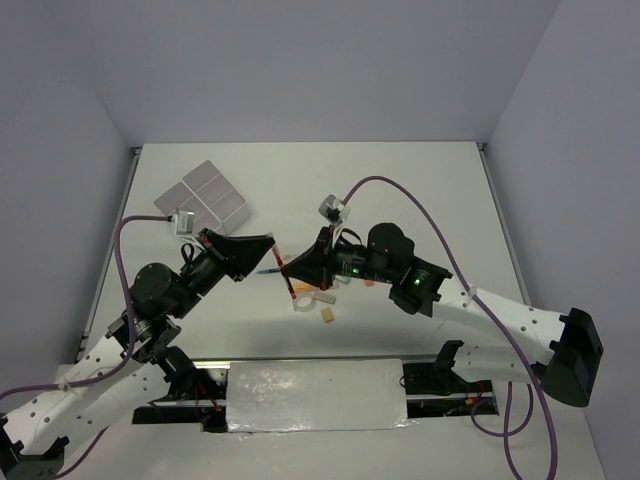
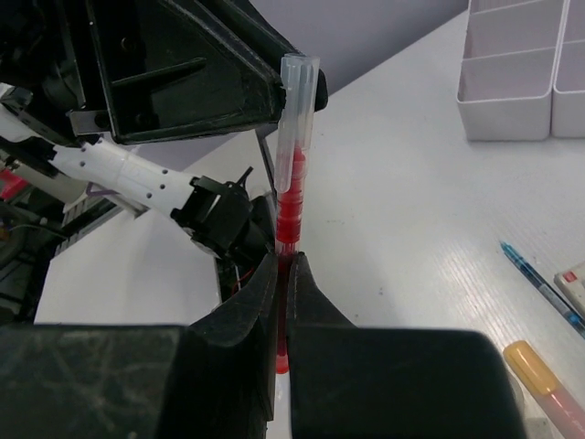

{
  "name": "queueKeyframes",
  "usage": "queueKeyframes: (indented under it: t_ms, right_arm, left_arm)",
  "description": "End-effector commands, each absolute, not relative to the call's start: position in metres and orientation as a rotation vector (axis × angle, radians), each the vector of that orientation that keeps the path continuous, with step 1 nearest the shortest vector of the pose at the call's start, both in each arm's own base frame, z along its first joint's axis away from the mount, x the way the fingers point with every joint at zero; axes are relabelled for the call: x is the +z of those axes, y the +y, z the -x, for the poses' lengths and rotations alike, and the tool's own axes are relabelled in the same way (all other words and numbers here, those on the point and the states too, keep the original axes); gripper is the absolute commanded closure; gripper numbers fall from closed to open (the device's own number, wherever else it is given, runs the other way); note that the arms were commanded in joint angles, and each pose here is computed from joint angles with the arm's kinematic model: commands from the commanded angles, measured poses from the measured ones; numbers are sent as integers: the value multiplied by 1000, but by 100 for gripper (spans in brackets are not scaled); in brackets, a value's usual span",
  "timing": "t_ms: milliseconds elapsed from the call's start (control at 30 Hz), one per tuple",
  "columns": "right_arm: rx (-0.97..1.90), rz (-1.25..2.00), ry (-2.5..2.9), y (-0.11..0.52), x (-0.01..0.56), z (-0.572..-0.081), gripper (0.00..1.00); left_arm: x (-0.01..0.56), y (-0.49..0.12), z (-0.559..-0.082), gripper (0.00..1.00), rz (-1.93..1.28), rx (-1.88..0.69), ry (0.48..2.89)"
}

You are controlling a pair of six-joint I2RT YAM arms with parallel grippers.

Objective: Sort the stationery into containers
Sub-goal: Close the pen cap on the pen.

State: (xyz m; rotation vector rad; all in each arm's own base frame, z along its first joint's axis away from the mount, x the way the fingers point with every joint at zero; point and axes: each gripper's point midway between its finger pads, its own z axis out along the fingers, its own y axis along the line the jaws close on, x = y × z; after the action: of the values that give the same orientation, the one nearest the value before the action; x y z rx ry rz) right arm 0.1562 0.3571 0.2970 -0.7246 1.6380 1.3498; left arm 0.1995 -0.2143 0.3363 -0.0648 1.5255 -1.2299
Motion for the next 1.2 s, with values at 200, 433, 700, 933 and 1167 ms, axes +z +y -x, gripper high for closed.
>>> queueKeyframes:
  t_ms: [200,433,700,933,1167]
  right_arm:
    - [1435,692,1283,347,386,-147,100]
    - [1406,710,1269,338,393,-156,100]
    - [1390,687,1254,329,400,-161,100]
    - [1427,684,1227,331,411,-160,100]
    - [1448,688,1211,333,415,-160,100]
  left_arm:
    - [299,-231,-194,100,19,-1247,1687]
    - [283,-242,-192,100,-47,-1239,1781]
    - [279,-236,-191,100,-69,-1183,1801]
    - [270,-241,-190,100,-70,-1216,1813]
    - [270,-243,-191,100,-78,-1220,1810]
